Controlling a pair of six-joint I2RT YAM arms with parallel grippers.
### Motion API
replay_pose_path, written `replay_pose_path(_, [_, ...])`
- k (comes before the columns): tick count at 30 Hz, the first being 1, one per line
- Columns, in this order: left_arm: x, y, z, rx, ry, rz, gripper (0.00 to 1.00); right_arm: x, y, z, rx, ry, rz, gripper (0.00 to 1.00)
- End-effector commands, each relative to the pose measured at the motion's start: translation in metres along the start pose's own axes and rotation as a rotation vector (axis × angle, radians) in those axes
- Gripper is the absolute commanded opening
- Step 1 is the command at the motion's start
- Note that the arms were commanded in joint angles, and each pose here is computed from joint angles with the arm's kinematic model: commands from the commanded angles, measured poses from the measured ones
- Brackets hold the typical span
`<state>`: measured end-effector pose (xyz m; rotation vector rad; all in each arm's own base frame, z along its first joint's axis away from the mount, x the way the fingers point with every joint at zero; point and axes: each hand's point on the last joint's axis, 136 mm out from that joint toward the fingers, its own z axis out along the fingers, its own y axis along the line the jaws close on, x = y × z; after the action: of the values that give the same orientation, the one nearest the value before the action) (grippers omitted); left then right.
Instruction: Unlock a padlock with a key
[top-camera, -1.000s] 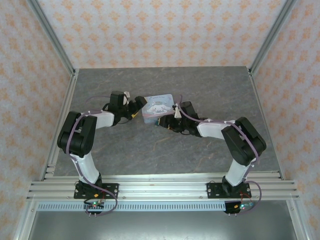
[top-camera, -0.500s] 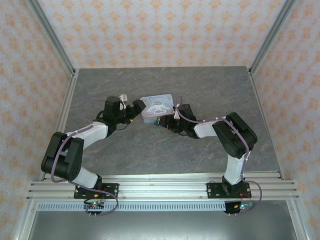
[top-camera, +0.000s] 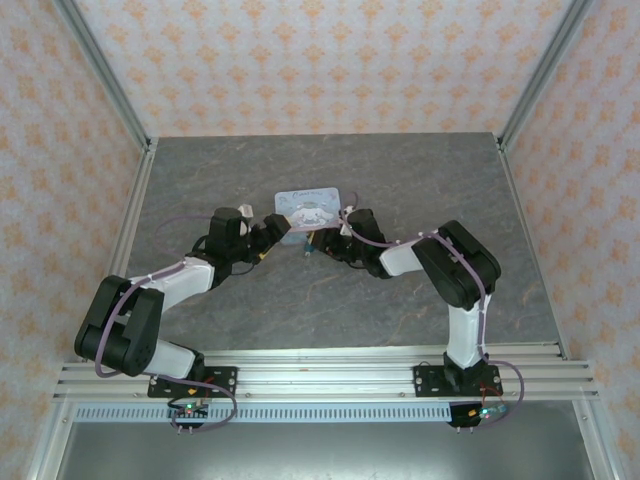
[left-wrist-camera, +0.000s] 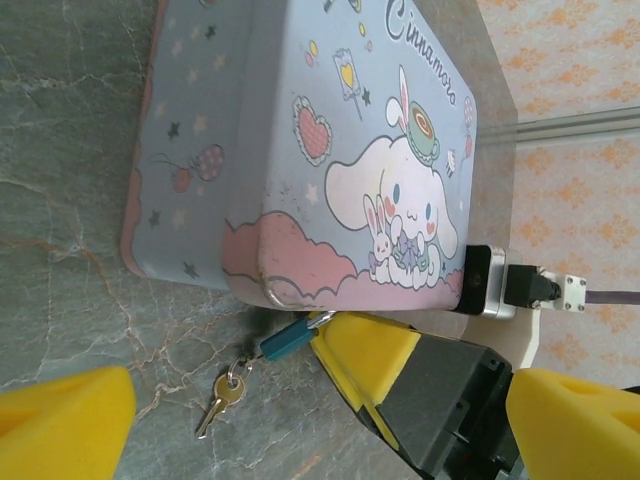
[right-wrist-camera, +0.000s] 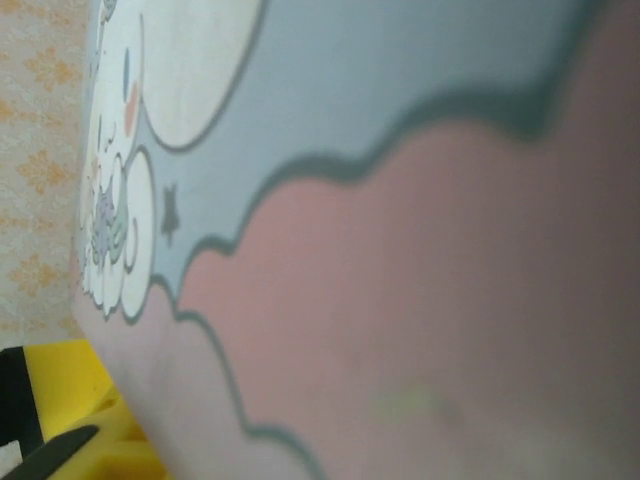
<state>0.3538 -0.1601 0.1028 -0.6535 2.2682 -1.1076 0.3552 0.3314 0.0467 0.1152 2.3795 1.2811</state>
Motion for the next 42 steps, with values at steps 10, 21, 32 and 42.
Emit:
replay_pose_path(10, [0.003, -0.010, -0.004, 0.035, -0.017, 0.008, 0.96, 0.033, -0.024, -0.001, 0.071, 0.074, -0.061, 0.51])
replay_pose_path(21, [0.005, -0.009, -0.007, 0.032, -0.021, 0.009, 0.96, 0.034, -0.023, 0.004, 0.123, 0.124, -0.163, 0.48])
replay_pose_path(32, [0.006, -0.003, -0.005, 0.024, -0.019, 0.000, 0.96, 0.031, -0.015, 0.006, 0.136, 0.074, -0.207, 0.43])
replay_pose_path(42, [-0.002, -0.003, -0.002, 0.000, -0.046, 0.004, 0.97, 0.020, -0.020, -0.016, 0.124, -0.094, -0.120, 0.53])
